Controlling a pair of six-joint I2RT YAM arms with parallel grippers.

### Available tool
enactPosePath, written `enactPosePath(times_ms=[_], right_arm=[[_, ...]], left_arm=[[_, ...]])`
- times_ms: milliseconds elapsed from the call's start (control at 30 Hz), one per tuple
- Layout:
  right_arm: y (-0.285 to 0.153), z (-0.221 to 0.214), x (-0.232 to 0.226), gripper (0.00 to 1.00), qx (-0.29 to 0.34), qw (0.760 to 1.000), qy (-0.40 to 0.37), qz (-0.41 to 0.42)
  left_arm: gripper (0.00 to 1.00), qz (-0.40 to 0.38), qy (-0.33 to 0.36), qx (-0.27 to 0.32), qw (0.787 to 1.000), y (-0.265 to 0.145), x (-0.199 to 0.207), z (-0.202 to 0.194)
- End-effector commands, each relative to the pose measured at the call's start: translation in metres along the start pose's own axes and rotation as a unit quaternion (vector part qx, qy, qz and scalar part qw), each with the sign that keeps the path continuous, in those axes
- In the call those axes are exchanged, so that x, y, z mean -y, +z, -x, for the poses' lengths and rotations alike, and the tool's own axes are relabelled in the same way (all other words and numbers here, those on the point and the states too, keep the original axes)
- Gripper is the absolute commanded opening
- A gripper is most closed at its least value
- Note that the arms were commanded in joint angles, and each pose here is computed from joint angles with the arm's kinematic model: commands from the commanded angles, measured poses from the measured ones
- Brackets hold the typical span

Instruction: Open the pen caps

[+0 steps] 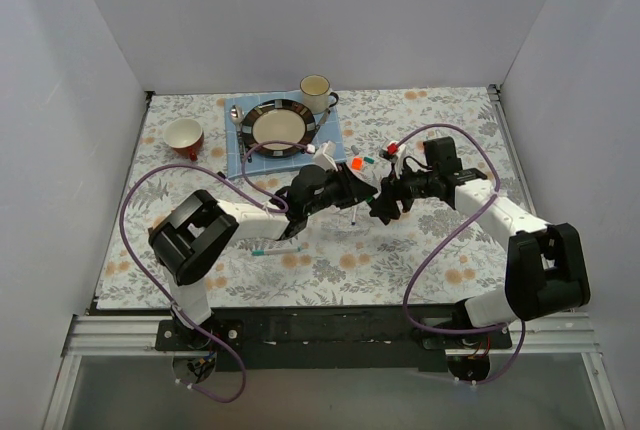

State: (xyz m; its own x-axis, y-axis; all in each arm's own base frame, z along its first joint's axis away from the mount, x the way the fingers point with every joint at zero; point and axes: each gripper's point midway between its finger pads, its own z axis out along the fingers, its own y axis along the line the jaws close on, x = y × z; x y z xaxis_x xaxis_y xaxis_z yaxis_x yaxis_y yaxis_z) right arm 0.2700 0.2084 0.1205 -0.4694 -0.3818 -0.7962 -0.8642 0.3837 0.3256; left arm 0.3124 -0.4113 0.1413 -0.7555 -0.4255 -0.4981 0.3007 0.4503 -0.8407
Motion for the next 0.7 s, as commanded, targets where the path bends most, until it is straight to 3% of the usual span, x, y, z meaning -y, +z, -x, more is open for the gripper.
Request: enactPosePath(times_ms=[0,167,367,633,667], right_arm=[[0.000,0.002,-0.017,0.71,0.017,0.997,0.014,0.075],[-0.004,0.008,-0.041,0.69,0.046,0.985,0.027,0.161],[-0.013,0.019,-0.064,0.51,0.082,0.966,0.047,0.241],[-0.020,0.026,-0.078,0.13,0.102,0.946,0.079,0.299],[-0.021,0.027,-0.078,0.02,0.102,0.946,0.076,0.297]], left_arm=[[0.00,-0.128,0.089,-0.032,0.987,-0.019,0.049,0.000],[0.00,-0.173,0.175,-0.031,0.969,-0.032,0.061,-0.001],[0.00,-0.206,0.205,-0.018,0.957,-0.040,0.067,0.007],[0.00,-0.245,0.205,0.033,0.947,-0.047,0.084,0.027],[0.00,-0.246,0.203,0.041,0.947,-0.049,0.085,0.031]])
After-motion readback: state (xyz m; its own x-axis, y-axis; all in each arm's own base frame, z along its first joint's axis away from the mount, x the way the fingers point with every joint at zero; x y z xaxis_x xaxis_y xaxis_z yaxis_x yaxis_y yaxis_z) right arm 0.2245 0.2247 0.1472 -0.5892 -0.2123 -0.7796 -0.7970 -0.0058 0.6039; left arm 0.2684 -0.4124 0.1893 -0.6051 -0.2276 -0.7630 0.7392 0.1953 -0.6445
